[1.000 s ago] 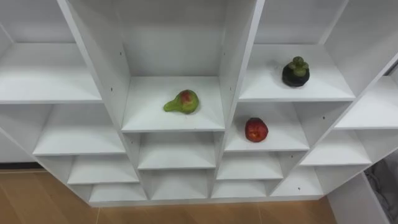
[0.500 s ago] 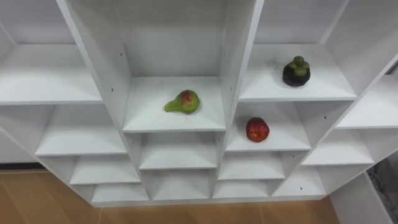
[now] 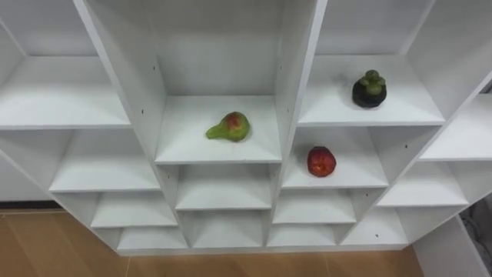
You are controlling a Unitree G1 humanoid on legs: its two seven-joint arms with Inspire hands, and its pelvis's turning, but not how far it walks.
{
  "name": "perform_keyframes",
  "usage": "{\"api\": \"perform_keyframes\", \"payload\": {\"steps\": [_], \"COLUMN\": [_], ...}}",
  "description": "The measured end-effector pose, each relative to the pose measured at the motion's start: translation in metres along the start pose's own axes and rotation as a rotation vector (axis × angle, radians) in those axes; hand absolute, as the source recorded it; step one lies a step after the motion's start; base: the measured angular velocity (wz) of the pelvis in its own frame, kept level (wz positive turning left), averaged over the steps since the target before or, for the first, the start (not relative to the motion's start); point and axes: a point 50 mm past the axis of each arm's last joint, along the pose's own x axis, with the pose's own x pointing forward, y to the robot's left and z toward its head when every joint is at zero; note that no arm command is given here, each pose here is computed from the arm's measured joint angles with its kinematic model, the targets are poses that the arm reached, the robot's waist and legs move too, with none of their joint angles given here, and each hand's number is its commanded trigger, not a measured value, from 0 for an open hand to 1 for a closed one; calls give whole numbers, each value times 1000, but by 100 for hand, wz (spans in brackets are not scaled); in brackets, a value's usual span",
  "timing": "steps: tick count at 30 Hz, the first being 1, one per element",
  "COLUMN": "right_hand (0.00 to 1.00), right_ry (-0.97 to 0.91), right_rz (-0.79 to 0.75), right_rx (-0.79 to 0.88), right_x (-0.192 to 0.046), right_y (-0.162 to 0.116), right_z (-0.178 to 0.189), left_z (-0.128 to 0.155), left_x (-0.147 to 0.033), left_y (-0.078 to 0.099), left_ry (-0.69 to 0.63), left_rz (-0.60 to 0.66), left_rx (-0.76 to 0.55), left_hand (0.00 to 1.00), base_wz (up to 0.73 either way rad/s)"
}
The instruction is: Collect fruits from the closet
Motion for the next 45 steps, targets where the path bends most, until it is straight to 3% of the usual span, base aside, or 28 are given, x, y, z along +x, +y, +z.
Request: {"api": "perform_keyframes", "payload": {"steps": [5,15,21,34,45], "right_hand": [0,0,0,0,0], "right_ry": [-59,-432,-761,-1232,-1447], "right_rz": [-15,-39,-19,-19,22], "right_rx": [-55,-126,-57,31,45], "right_x": [1,-14,-55,-143,-179], "right_y": [4,18,31,39,53], "right_z": [16,80,120,171,209], "left_z": [6,14,22,17,18], "left_x": [0,0,-1,-4,-3], "left_y": [-2,-3,-8,-6,-4], "left_ry": [-26,-94,-146,-177,-178], "left_rz": [12,12,2,20,-20], "left_rx": [-5,-13,-5,9,50], "left_hand": [100,100,100,100,100], "base_wz": [0,-3,-4,-8,-1]}}
